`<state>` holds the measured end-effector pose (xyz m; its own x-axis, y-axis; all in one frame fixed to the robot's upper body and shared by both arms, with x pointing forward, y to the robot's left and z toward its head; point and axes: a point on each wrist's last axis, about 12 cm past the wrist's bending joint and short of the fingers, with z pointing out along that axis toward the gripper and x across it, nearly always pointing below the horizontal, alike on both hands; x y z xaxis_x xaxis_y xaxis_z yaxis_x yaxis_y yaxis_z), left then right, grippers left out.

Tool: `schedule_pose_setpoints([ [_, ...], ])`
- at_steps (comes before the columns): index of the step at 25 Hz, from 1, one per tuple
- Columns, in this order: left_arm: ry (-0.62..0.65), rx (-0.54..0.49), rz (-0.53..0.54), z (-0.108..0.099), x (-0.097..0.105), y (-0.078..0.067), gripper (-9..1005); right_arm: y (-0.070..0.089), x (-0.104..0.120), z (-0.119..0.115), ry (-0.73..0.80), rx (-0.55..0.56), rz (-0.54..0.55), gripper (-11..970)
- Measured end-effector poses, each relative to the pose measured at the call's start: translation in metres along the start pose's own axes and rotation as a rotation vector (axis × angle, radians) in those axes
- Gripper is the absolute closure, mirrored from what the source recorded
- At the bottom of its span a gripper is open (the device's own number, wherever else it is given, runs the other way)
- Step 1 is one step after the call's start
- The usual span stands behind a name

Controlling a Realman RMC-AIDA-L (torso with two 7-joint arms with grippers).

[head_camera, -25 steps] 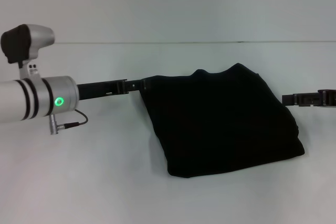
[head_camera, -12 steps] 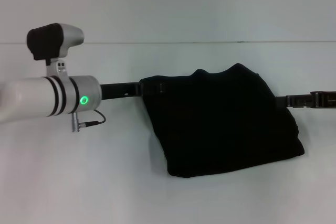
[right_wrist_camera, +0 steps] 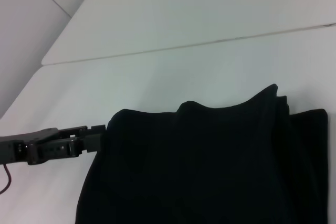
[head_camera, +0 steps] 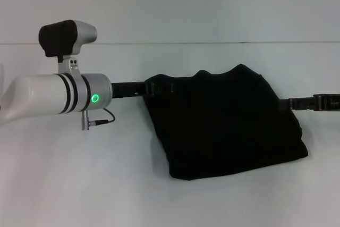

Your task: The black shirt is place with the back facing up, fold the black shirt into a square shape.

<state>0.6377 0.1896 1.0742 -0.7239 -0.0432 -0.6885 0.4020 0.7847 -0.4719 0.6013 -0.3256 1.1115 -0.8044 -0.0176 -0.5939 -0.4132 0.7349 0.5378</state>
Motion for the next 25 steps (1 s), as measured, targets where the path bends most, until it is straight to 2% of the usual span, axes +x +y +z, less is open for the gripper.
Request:
schedule_pose_setpoints([
  [9, -0.013, -0.031, -0.014, -0.005, 0.002, 0.009, 112, -0.001, 0.0, -0.001, -0.001, 0.006, -0.002, 164],
  [25, 0.023, -0.002, -0.002, 0.004, 0.011, -0.002, 161, -0.001, -0.002, 0.0, -0.005, 0.01, -0.006, 168],
])
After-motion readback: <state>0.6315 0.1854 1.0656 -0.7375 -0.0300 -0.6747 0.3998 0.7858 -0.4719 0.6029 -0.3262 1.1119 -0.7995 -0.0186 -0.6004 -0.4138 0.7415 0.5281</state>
